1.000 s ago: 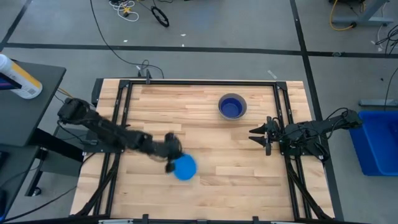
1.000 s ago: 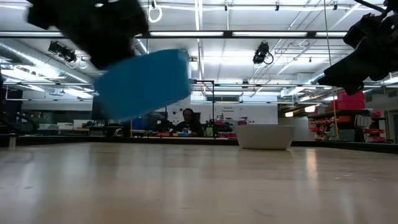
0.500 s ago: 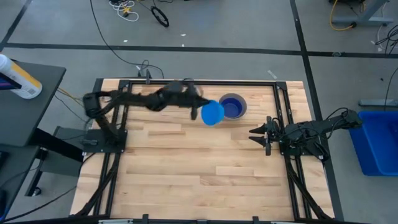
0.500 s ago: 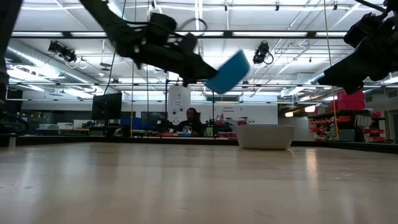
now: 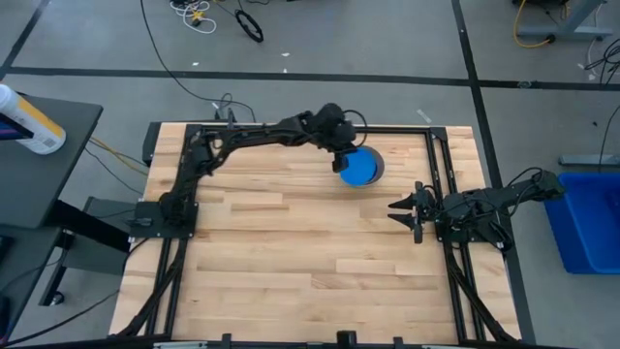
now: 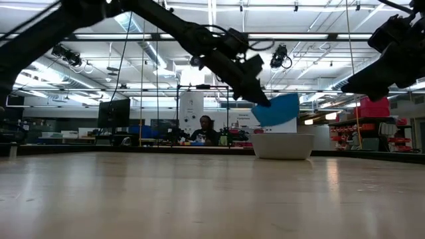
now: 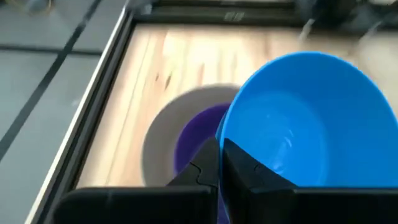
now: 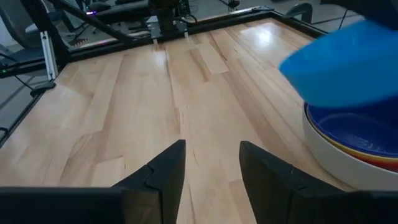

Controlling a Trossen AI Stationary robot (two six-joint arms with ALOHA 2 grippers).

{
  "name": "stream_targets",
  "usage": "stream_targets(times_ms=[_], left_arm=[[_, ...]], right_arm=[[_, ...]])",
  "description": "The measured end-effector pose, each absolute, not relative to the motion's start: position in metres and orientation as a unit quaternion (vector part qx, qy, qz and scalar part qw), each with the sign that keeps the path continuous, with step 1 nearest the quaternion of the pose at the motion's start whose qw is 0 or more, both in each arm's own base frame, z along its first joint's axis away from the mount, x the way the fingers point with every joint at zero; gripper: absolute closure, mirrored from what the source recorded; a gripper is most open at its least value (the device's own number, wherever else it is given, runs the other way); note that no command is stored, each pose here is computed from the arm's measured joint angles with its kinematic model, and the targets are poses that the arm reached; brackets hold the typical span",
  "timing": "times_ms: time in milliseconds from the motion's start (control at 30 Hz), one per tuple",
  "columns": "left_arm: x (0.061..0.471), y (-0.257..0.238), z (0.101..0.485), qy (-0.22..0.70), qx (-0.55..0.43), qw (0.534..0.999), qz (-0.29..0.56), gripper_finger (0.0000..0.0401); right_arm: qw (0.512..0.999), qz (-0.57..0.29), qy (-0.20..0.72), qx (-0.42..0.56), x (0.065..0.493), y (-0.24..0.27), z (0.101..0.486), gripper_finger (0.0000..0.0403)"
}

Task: Nest bowls inside each other
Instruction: Stack the blue bowl on the dark blue bowl

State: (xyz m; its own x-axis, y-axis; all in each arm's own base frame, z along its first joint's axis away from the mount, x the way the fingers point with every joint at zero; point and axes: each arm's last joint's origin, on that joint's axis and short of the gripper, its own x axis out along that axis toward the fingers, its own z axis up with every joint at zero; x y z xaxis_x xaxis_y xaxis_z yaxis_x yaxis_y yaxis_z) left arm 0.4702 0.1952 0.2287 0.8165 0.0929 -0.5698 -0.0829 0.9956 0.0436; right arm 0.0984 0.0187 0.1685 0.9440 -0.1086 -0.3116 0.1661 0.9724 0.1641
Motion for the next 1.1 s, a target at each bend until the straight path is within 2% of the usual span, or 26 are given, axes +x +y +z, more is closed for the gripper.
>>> stream_targets(times_ms=[233,567,1100], left_arm=[[0.486,0.208,0.221,0.353,0.031,0.933,0.065,0.0395],[0.48,0.224,0.22,0.361,0.006,0.931,0.055,0.0395],[0.484,0.215,0.221,0.363,0.028,0.93,0.055,0.0395]], right_arm=[[0.981,-0.071,0.158,0.092,0.098,0.019,0.167,0.0242],[0.98,-0.071,0.16,0.091,0.098,0.018,0.167,0.0241],[0.981,-0.076,0.154,0.093,0.098,0.018,0.168,0.0242]])
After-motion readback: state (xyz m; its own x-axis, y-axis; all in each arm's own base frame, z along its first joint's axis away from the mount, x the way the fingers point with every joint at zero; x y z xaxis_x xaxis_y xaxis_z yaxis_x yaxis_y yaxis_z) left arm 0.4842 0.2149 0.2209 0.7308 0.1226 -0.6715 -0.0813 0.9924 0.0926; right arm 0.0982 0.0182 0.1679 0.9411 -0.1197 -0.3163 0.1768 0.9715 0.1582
